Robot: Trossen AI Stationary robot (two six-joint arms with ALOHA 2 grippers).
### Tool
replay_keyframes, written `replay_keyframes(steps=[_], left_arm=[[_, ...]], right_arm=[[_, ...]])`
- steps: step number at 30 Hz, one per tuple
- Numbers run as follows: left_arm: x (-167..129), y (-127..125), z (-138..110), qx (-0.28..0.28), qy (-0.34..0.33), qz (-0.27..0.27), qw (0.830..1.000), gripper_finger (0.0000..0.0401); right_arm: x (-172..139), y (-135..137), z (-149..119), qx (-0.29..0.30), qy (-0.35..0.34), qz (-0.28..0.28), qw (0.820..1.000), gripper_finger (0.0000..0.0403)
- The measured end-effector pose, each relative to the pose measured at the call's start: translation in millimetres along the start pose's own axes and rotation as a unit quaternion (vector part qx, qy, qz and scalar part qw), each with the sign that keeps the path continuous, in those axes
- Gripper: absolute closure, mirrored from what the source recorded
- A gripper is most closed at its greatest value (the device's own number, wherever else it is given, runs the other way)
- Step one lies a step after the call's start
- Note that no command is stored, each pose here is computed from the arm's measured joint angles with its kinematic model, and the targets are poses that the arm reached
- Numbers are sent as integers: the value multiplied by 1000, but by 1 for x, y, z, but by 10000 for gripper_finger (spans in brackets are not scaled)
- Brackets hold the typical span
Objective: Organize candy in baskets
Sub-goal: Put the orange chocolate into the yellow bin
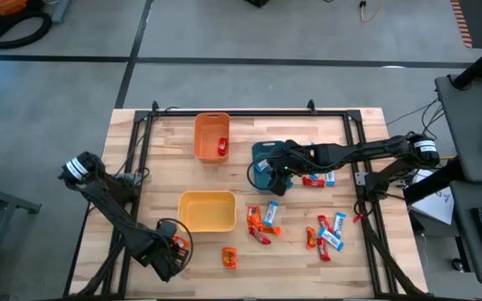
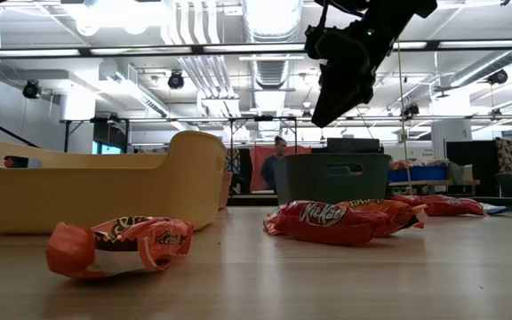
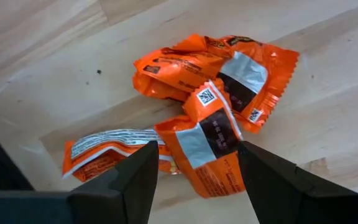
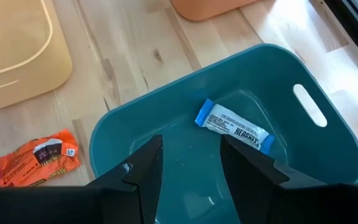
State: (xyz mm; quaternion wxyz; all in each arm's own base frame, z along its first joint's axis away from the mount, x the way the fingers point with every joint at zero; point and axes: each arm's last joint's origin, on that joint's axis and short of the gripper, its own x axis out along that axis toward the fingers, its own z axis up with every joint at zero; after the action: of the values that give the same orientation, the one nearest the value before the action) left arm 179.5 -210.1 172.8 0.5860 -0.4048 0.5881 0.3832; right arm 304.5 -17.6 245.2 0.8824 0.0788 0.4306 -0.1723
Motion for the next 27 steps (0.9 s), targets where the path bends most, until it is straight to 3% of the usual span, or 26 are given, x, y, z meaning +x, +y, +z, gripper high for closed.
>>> replay_keyframes(steps=[10,21,27], left_arm=[[11,-3,-1,13,-3,-3,1000,219],[11,-3,-1,24,3,-2,1000,340],[1,-6,-5,70,42,-8,997,378]], right_arm=[[0,0,0,0,-1,0,1000,250],[0,0,1,0,-1,0,1000,250],[0,0,0,0,-1,0,1000,250]])
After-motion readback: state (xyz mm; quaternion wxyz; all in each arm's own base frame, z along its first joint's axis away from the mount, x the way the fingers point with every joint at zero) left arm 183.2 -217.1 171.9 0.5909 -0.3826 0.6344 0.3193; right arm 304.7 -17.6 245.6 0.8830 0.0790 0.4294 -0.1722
